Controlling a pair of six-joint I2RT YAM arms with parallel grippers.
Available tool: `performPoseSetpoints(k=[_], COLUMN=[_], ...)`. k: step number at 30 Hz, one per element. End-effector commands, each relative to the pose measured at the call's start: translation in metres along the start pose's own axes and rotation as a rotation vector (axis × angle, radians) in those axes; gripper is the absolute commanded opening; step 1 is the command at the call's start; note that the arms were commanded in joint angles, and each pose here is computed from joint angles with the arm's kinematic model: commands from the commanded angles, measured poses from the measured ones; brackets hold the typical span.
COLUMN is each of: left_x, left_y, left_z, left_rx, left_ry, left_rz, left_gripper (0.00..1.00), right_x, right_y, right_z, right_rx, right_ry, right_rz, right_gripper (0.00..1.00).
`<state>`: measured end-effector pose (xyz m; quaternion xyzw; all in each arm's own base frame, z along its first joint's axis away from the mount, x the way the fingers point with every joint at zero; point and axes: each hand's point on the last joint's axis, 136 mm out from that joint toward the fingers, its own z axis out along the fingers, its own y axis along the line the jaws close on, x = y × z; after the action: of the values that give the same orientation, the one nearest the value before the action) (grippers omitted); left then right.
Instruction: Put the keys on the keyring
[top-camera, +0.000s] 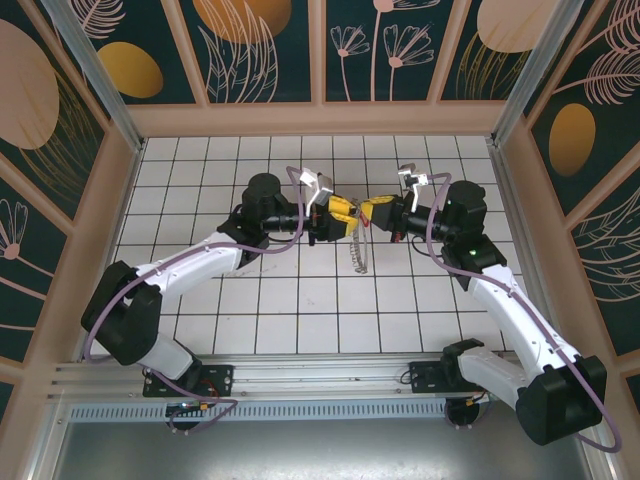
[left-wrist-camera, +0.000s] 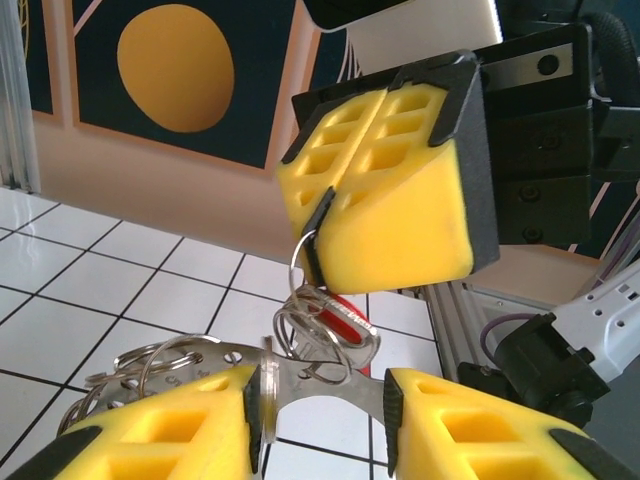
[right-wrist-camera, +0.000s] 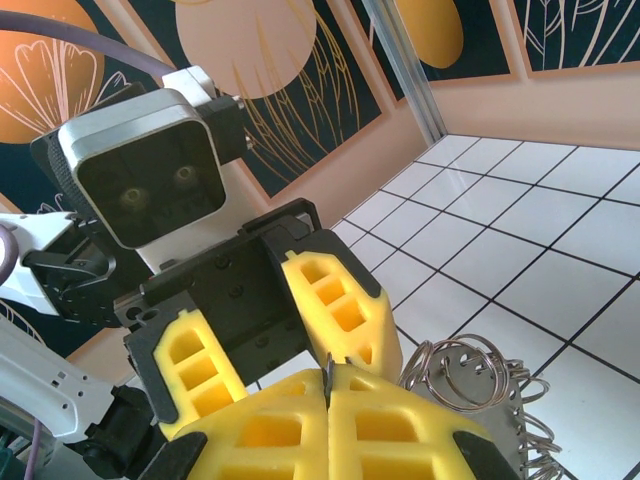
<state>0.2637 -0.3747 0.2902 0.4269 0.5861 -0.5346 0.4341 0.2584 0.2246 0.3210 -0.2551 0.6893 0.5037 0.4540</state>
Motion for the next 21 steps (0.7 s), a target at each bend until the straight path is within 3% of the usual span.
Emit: performPoseSetpoints(k=[1, 9, 15, 21], left_x=[-0.0166, -0.0236, -0.0239, -0.0225], left_y=[-0.0002, 0.0059, 0.0084, 0.0033], left_z=[0.0025, 0.0029, 0.0036, 0.0086], left_rx=[-0.004, -0.035, -0.044, 0.012], left_ry=[-0.051, -0.083, -0.088, -0.073], left_rz=[0.037, 0.049, 0.049, 0.027], left_gripper=[0.38, 0.34, 0.23, 0.32], right_x=[-0.0192, -0.0176, -0.0178, -0.0173], right_y=[0.0179, 0.0172, 0.0178, 0.0177], right_z=[-0.0048, -0.0050, -0.0052, -0.0050], right_rx=[-0.029, -0.028, -0.029, -0.031], right_ry=[-0.048, -0.046, -0.047, -0.048], right_rz=[-0.084, -0.083, -0.085, -0.084], right_gripper=[0.00, 0.00, 0.00, 0.00])
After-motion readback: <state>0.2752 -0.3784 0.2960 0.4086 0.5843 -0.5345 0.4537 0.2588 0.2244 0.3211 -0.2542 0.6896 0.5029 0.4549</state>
